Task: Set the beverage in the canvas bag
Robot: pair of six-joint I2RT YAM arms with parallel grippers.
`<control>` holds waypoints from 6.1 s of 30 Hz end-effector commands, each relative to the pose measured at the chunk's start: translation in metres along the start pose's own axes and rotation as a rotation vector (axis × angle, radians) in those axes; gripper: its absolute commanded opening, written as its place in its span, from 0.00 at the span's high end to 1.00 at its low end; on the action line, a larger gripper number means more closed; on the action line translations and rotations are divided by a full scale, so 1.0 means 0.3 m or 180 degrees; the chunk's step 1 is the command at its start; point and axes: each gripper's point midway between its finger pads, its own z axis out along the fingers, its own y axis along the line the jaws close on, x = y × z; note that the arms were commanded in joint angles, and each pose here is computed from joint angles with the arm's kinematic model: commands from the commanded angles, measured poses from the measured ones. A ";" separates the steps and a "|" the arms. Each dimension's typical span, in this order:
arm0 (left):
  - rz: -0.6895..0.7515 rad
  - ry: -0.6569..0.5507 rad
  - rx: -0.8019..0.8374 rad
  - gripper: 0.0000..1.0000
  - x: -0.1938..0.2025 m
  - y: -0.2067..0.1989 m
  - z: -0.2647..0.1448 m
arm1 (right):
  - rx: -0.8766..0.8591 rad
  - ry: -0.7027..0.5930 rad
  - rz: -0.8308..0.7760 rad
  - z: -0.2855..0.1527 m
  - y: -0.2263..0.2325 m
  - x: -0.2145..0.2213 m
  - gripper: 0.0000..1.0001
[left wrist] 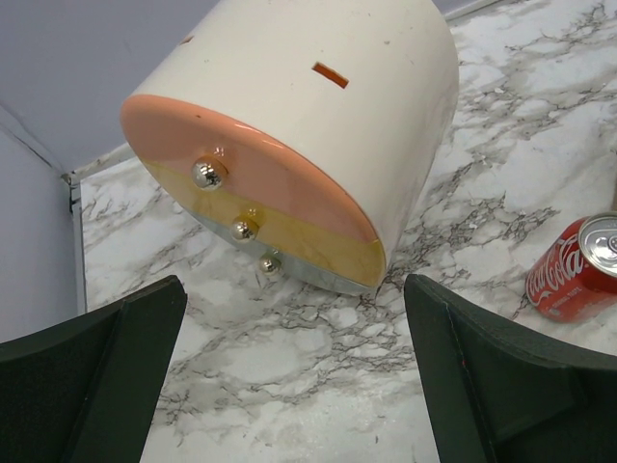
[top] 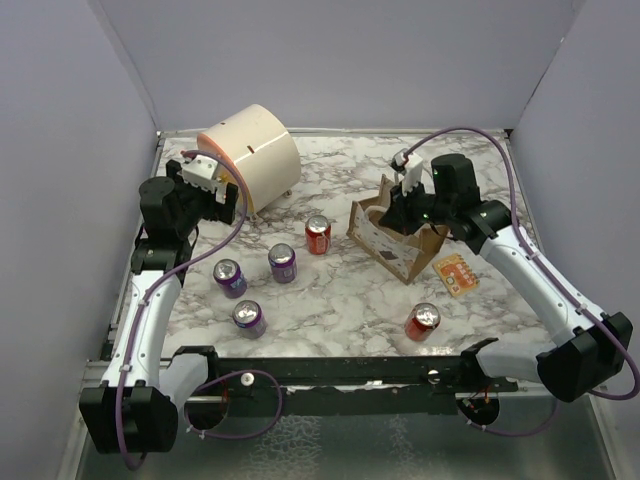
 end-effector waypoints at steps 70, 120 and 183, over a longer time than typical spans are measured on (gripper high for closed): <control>0.0136 0.0031 0.0091 0.01 0.043 -0.011 0.013 | -0.0929 0.2032 -0.1584 -0.210 0.068 0.767 0.11; 0.1115 -0.0054 0.3115 0.03 -0.078 -0.775 0.056 | 0.0199 -0.0097 -0.1175 -0.032 -0.029 -0.205 0.99; 0.1913 -0.0714 0.4283 0.97 0.030 -1.020 0.000 | -0.0063 0.0159 -0.0347 0.080 -0.023 -0.107 0.99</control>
